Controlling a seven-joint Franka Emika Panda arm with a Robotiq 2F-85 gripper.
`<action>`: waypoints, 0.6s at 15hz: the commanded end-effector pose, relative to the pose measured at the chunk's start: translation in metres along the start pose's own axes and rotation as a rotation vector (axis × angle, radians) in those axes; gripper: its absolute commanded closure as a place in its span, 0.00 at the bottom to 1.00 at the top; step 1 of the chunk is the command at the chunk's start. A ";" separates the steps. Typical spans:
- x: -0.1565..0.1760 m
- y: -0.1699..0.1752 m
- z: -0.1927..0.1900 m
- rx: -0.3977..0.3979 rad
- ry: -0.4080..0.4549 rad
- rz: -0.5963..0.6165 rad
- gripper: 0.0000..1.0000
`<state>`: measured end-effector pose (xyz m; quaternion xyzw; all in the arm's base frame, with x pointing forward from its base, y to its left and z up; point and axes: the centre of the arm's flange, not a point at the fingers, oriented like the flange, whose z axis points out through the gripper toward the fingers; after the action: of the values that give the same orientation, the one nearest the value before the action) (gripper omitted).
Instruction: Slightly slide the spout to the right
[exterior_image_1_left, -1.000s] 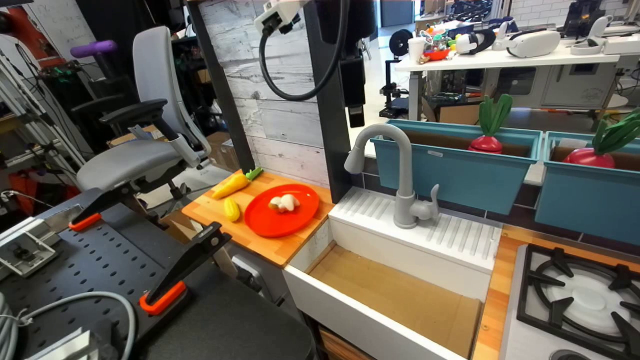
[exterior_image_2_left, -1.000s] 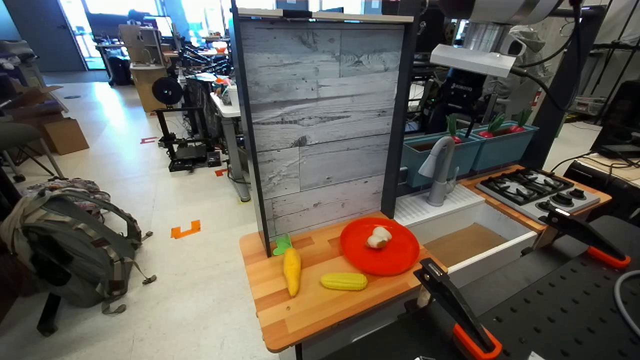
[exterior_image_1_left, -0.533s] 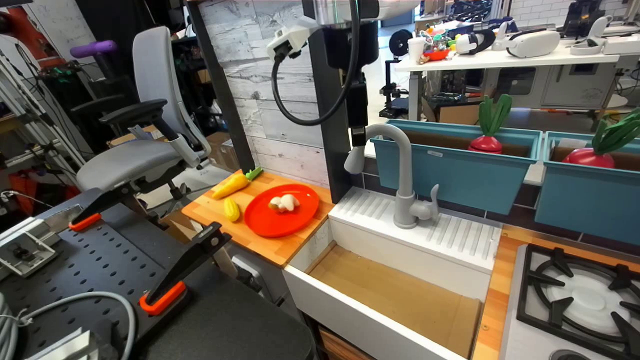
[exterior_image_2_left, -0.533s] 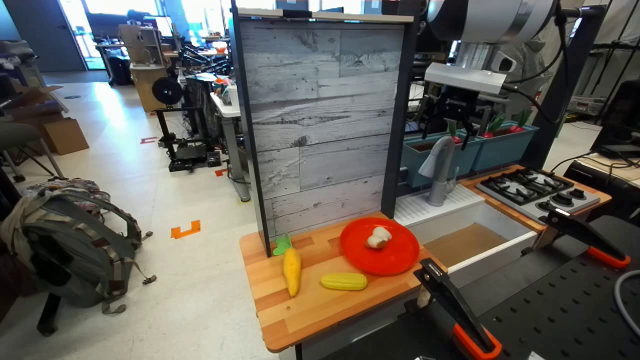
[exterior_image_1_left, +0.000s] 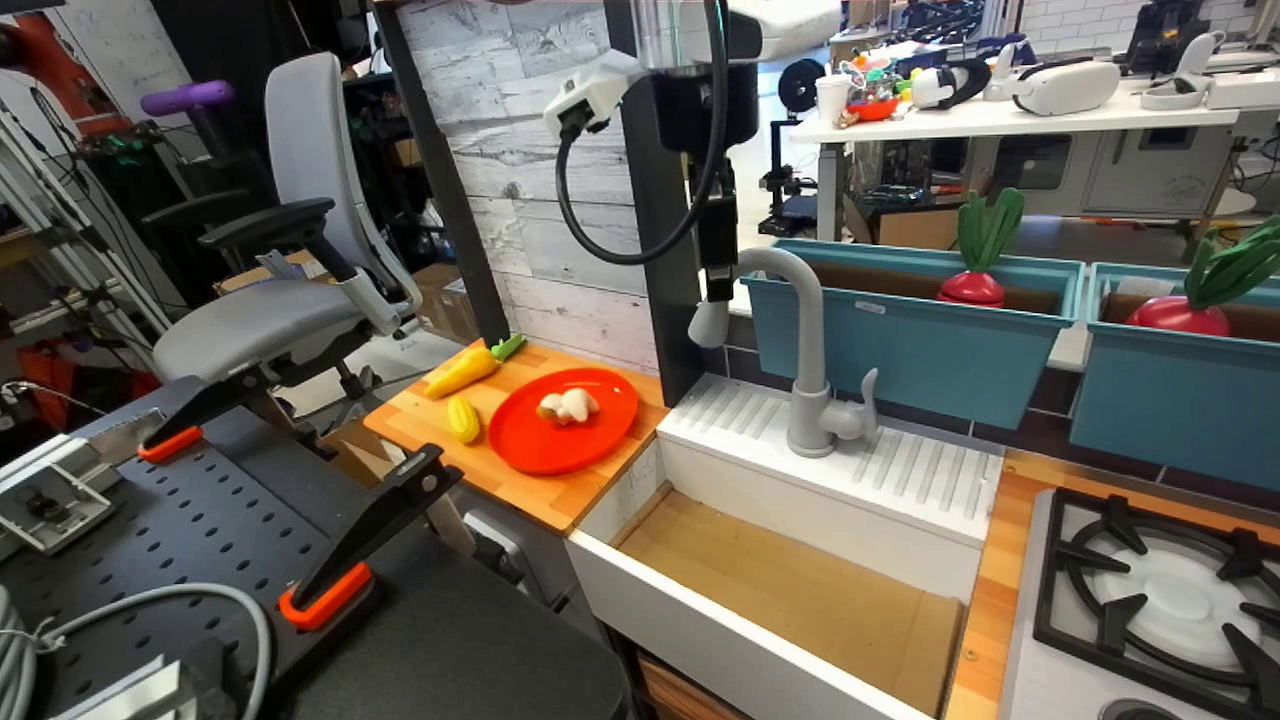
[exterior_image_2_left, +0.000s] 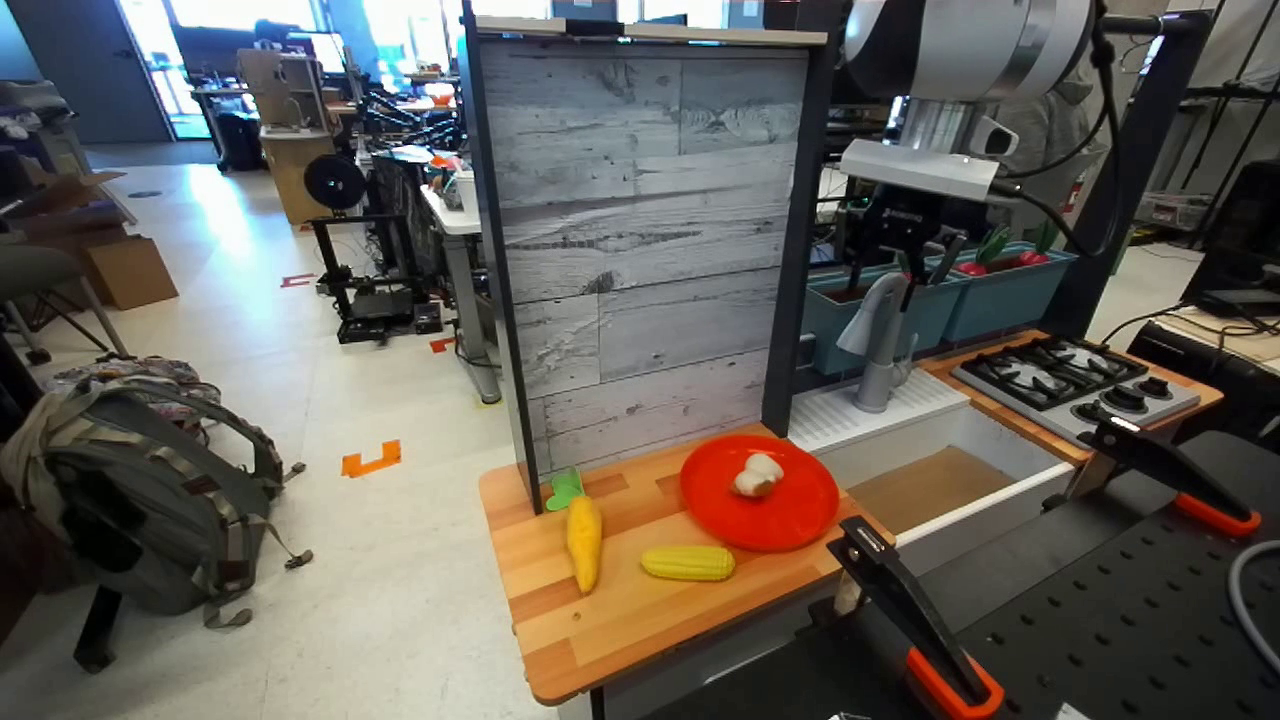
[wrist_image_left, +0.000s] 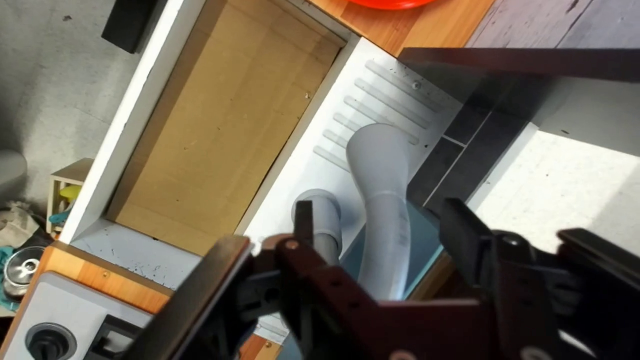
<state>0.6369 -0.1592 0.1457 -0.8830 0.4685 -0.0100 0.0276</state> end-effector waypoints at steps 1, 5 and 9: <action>0.005 -0.009 0.003 -0.020 0.002 -0.008 0.65; 0.005 -0.008 0.006 -0.030 -0.004 -0.021 0.95; 0.008 -0.009 0.012 -0.044 -0.023 -0.029 0.94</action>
<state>0.6409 -0.1555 0.1445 -0.8863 0.4624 -0.0046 0.0253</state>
